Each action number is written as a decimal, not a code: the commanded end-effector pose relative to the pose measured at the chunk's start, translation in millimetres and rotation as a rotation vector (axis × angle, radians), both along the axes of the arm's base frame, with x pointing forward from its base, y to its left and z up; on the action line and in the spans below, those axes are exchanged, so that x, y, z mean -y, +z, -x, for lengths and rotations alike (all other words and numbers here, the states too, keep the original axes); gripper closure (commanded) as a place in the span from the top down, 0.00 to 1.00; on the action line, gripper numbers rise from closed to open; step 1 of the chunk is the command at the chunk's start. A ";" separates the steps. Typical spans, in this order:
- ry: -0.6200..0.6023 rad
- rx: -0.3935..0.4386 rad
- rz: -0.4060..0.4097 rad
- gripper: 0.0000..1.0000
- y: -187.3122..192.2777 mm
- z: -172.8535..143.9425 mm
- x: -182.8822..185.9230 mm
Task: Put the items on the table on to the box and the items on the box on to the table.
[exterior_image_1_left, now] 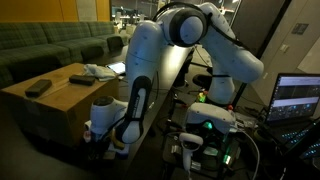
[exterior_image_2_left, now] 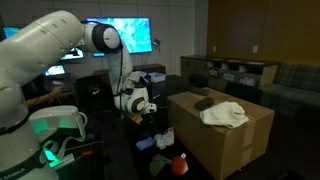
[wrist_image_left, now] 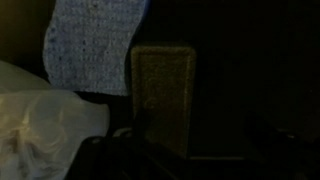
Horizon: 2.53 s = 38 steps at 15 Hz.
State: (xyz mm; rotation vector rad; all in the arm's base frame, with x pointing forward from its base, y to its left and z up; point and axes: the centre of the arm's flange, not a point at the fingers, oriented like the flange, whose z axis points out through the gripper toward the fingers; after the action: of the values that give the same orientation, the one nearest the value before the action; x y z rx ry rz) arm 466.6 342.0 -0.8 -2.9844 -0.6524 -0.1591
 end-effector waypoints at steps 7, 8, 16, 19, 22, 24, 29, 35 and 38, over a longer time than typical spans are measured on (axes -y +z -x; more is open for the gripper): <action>0.000 0.033 -0.003 1.00 2.0 -11.3 10.3; 0.001 0.031 -0.001 1.00 -0.1 -11.5 11.7; -0.004 0.004 -0.001 1.00 -14.6 -10.2 19.0; -0.001 -0.010 0.001 1.00 -21.7 -8.2 19.8; 0.005 -0.020 0.004 0.71 -24.7 -6.0 20.0; 0.010 -0.022 0.003 0.64 -21.3 -5.4 18.9; 0.032 -0.005 0.004 0.31 -3.0 -1.4 10.0; 0.060 -0.004 0.011 0.31 33.6 9.8 -5.1; 0.074 -0.017 0.037 0.31 65.6 18.6 -11.5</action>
State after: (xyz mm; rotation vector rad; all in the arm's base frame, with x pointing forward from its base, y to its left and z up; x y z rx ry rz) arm 462.2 351.8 20.1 -2.9710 -0.7442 -0.1468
